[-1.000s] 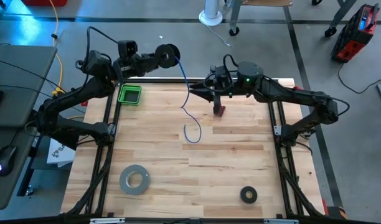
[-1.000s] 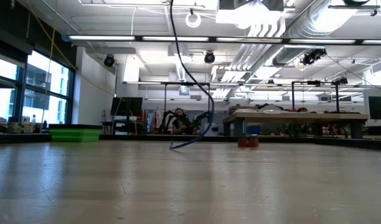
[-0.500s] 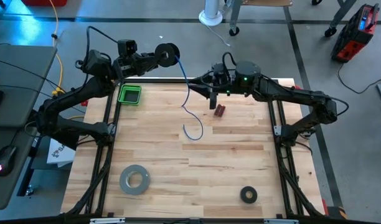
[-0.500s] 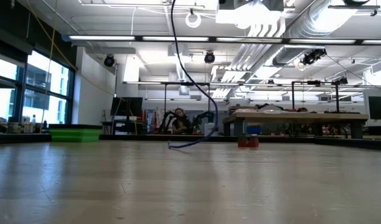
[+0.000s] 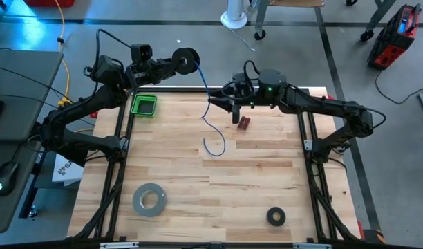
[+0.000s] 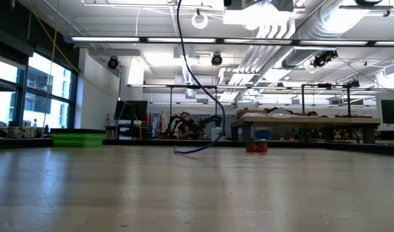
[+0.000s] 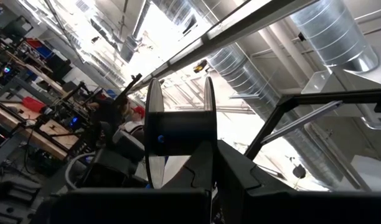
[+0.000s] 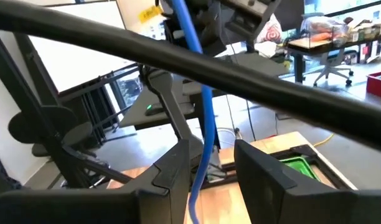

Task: Coil cords
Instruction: Coil the blue wire onto the spool

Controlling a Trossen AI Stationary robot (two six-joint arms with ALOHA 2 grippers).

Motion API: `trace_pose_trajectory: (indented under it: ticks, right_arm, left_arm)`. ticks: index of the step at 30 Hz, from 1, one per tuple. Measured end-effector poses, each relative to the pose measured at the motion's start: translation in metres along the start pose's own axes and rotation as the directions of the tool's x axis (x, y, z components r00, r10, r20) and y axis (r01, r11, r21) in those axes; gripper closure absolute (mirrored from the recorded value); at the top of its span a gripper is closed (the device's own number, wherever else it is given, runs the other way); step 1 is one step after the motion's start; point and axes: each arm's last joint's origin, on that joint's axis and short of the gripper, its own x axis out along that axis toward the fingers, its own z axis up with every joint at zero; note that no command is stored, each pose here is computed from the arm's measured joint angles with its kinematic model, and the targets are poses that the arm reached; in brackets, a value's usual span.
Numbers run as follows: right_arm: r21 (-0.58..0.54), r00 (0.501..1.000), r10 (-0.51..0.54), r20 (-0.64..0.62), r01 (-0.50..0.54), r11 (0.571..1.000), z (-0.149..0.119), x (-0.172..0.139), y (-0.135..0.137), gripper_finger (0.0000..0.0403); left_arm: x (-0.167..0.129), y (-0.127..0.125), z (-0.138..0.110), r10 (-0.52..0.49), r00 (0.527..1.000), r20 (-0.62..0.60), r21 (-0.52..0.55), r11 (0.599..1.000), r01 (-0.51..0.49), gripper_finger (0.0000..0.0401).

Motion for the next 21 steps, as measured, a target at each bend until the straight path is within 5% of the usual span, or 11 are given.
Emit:
trace_pose_trajectory:
  ticks: [7, 15, 21]
  right_arm:
    - [-0.002, 1.0, 0.005, 0.007, -0.005, 1.0, 0.0, 0.001, 0.001, 0.0291]
    - [-0.009, 1.0, 0.009, 0.001, -0.009, 1.0, -0.001, 0.001, 0.002, 0.0392]
    - [-0.034, 0.991, 0.038, 0.125, -0.034, 0.999, 0.005, 0.009, 0.014, 0.04]
  left_arm:
    - [0.0, 0.0, 0.0, 0.0, 1.0, 0.001, 0.0, 1.0, 0.0, 0.0401]
    - [0.0, 0.0, 0.0, 0.001, 1.0, 0.0, 0.001, 1.0, -0.001, 0.0401]
    - [0.006, 0.005, -0.005, 0.037, 0.998, 0.056, -0.063, 0.997, -0.034, 0.0401]
